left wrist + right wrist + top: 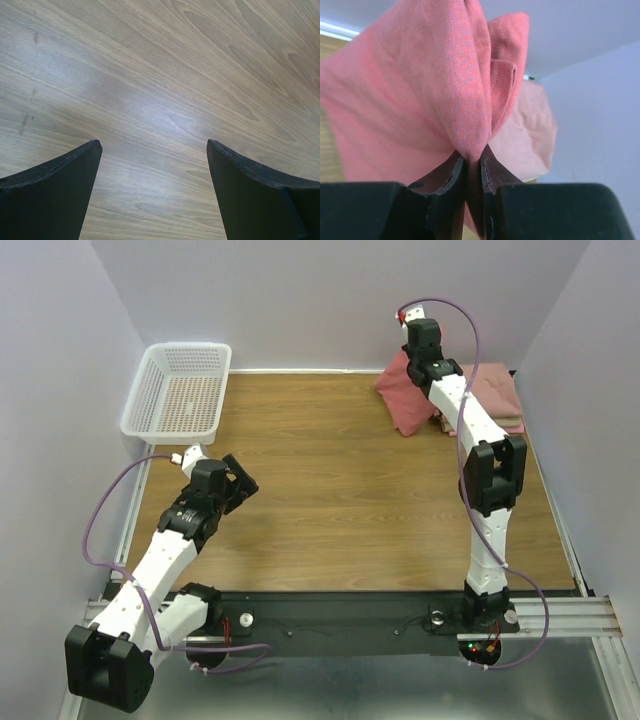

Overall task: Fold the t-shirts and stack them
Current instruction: Neatly place the folded tshirt to the corner

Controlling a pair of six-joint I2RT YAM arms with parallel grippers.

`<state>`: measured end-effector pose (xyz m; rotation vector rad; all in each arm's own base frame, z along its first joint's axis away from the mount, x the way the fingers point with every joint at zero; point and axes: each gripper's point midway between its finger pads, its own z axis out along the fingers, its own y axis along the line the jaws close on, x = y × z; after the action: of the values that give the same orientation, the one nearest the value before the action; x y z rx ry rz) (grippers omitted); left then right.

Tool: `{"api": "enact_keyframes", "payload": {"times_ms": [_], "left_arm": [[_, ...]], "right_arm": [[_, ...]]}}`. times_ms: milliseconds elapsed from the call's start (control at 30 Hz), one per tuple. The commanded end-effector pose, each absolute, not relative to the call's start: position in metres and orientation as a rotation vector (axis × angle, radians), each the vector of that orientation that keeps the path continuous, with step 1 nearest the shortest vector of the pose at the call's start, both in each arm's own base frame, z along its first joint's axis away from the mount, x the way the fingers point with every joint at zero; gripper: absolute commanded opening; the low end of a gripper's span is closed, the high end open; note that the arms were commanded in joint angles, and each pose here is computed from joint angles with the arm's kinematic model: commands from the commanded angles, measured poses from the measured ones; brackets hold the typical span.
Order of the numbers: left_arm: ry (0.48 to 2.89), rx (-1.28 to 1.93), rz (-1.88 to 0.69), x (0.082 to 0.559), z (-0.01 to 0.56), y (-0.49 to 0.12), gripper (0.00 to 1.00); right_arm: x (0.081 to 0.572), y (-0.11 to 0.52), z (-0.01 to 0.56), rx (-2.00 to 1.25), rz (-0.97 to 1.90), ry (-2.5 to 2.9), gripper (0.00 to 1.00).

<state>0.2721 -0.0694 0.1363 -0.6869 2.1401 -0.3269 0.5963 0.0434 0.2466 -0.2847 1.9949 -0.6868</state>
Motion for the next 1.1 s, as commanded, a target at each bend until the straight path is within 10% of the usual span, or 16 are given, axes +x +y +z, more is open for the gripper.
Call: {"api": "enact_keyframes", "payload": {"times_ms": [0, 1067], "left_arm": [[2.083, -0.673, -0.321, 0.282, 0.158, -0.067, 0.98], [2.138, -0.668, -0.301, 0.285, 0.143, -0.07, 0.98]], "right_arm": [[0.594, 0.019, 0.313, -0.186, -0.753, 1.867, 0.0], [0.594, -0.076, 0.36, 0.107, -0.751, 1.777, 0.0]]}}
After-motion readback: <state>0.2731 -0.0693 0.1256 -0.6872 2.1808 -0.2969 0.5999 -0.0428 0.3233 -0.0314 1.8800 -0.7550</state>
